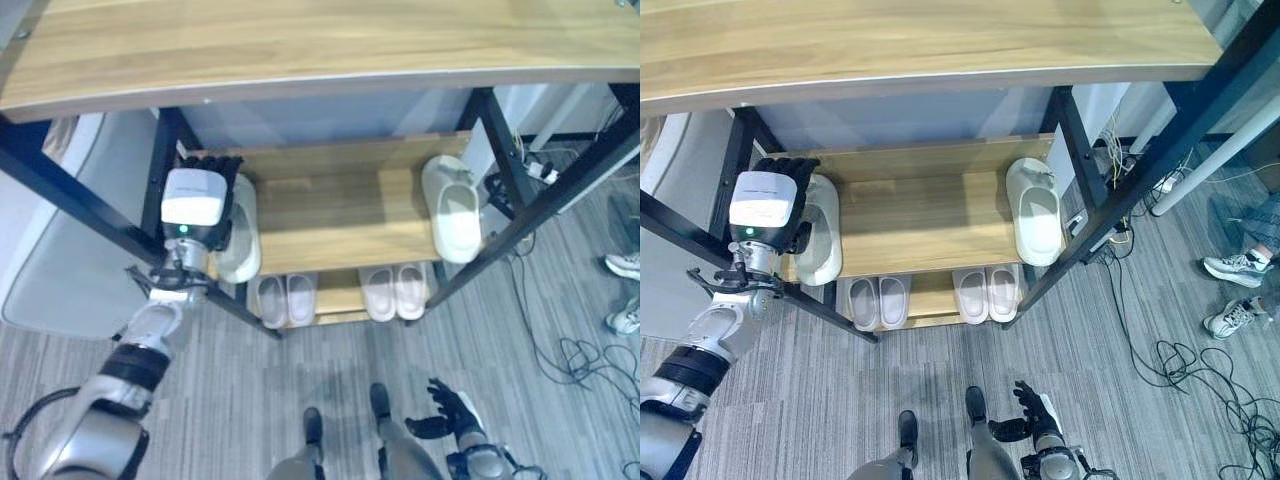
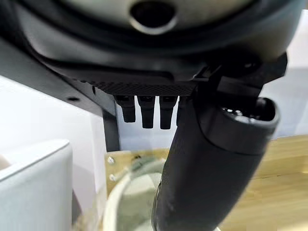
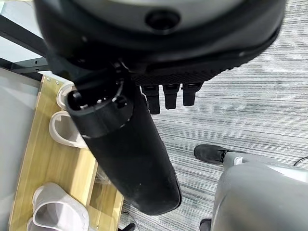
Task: Arrange the slippers neatly on the shoe rack.
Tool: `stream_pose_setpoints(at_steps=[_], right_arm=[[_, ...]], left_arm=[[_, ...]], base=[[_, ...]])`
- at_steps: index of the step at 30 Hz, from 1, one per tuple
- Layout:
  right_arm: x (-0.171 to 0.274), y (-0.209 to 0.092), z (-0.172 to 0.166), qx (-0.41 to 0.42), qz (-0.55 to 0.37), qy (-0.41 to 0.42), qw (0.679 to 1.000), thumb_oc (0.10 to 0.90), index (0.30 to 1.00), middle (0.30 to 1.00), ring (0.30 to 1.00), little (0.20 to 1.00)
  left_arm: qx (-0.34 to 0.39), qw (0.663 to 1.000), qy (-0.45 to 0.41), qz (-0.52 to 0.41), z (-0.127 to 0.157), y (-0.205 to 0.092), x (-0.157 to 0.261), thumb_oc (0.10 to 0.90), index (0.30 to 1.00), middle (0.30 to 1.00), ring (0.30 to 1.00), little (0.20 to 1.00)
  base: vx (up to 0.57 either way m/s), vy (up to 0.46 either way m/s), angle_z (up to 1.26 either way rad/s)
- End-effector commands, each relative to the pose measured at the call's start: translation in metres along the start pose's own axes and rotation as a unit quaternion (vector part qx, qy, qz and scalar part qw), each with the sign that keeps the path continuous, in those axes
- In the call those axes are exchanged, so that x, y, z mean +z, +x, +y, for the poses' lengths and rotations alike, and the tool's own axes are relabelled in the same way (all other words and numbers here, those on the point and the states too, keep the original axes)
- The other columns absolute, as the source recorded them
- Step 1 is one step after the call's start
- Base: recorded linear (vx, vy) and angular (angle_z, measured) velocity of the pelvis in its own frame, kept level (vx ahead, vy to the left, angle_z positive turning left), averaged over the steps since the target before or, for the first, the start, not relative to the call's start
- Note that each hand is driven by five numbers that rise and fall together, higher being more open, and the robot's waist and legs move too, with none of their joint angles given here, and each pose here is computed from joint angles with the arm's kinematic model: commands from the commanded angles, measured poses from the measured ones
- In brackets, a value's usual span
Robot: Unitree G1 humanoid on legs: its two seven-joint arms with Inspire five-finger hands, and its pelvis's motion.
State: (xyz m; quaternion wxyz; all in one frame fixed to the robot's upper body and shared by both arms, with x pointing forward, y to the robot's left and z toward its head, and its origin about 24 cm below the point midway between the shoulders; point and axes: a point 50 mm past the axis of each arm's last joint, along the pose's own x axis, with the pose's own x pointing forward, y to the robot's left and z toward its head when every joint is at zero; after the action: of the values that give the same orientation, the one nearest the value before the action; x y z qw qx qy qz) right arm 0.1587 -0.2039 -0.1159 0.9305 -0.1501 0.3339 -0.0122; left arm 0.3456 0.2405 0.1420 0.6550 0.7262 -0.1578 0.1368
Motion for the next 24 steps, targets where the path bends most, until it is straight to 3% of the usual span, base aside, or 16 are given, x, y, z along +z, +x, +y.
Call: stream_pose_setpoints(at_steps=[1, 5, 6, 11, 20, 24], right_arm=[[0.027, 0.006, -0.019, -0.026, -0.066, -0.02, 0.997, 0.8, 0.9, 0.9, 0.9, 0.9], [0.025, 0.005, -0.025, -0.035, -0.066, -0.011, 0.997, 0.8, 0.9, 0.9, 0.9, 0.9], [0.023, 0.004, -0.027, -0.039, -0.061, -0.007, 0.997, 0.8, 0.9, 0.9, 0.9, 0.9], [0.011, -0.002, -0.03, -0.05, -0.046, 0.008, 0.998, 0.8, 0.9, 0.9, 0.9, 0.9], [0.021, 0.0, -0.032, -0.051, -0.068, 0.007, 0.996, 0.8, 0.9, 0.9, 0.9, 0.9], [0.023, -0.001, -0.033, -0.051, -0.075, 0.002, 0.996, 0.8, 0.9, 0.9, 0.9, 0.9]], left_arm=[[0.132, 0.991, -0.002, 0.009, 0.062, 0.048, 0.0, 0.8, 0.9, 0.9, 0.9, 0.9], [0.132, 0.991, 0.006, 0.005, 0.063, 0.05, 0.001, 0.8, 0.9, 0.9, 0.9, 0.9], [0.126, 0.992, 0.011, 0.007, 0.062, 0.051, 0.0, 0.4, 0.3, 0.3, 0.3, 0.3], [0.106, 0.994, 0.001, 0.017, 0.056, 0.05, 0.0, 0.4, 0.3, 0.3, 0.3, 0.3], [0.146, 0.988, -0.018, -0.043, 0.07, 0.059, 0.031, 0.4, 0.3, 0.3, 0.3, 0.3], [0.222, 0.964, -0.031, -0.146, 0.11, 0.06, 0.073, 0.4, 0.3, 0.3, 0.3, 0.3]], base=[[0.0, 0.0, 0.0], [0.02, 0.001, -0.03], [0.0, 0.0, 0.0], [0.03, 0.019, -0.03], [0.0, -0.001, -0.02], [0.0, -0.001, 0.01]])
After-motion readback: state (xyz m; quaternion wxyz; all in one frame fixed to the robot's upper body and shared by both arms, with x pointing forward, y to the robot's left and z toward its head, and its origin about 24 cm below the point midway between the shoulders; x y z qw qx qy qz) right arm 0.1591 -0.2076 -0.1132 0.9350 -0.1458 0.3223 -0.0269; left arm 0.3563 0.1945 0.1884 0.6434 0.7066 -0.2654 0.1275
